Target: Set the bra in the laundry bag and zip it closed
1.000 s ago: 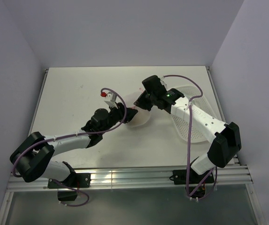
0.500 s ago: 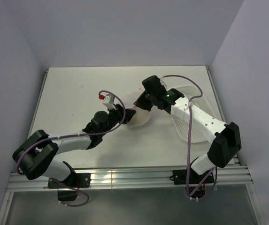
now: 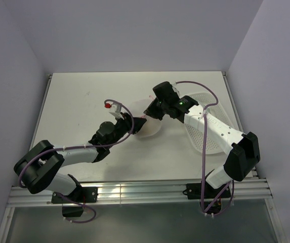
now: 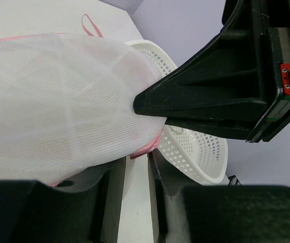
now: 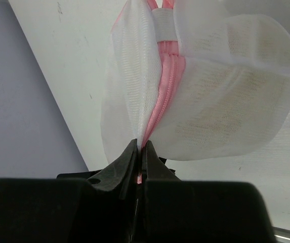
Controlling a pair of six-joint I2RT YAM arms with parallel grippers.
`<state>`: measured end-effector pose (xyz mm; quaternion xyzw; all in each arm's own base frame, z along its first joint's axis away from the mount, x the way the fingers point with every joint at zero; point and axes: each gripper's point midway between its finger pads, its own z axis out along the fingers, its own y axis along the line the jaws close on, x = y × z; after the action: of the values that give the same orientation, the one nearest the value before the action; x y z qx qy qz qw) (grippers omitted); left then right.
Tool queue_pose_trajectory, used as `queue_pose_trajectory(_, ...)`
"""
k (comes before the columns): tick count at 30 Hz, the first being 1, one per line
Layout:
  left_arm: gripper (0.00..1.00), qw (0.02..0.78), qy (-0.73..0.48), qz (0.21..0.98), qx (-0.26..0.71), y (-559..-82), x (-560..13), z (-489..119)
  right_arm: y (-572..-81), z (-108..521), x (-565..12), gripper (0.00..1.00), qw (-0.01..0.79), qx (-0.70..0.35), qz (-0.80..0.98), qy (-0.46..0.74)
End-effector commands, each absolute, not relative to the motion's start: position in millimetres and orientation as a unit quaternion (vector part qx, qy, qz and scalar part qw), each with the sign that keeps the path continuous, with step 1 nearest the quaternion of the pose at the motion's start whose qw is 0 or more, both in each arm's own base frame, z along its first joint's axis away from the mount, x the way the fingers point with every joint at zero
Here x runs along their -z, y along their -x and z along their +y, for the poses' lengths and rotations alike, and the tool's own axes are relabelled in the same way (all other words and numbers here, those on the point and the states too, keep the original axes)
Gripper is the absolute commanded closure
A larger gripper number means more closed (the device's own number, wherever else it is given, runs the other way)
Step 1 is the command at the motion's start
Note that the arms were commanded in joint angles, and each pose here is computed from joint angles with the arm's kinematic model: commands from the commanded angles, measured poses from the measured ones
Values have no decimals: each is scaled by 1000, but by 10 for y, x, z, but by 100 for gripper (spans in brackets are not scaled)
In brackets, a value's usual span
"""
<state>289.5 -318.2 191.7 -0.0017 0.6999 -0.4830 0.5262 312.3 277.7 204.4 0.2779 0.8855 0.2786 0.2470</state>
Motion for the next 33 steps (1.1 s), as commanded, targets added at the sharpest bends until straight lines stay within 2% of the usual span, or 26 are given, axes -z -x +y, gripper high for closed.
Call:
queue_pose_trajectory(1,71,560,-6,655,507,-2896,-2245,-3154,-3069,2825,-2161,100,250,-288,886,-264)
queue_pose_trajectory(15,71,566,-37,649,508,-2791,-2253,-3141,-3082,2831,-2154,100,249,-287,887,-264)
queue_pose_trajectory(22,60,566,-39,647,510,-2805,-2254,-3161,-3081,2847,-2154,100,247,-289,887,-261)
queue_pose_trajectory(33,61,569,-38,649,504,-2871,-2275,-3205,-3075,2870,-2171,100,244,-294,887,-258)
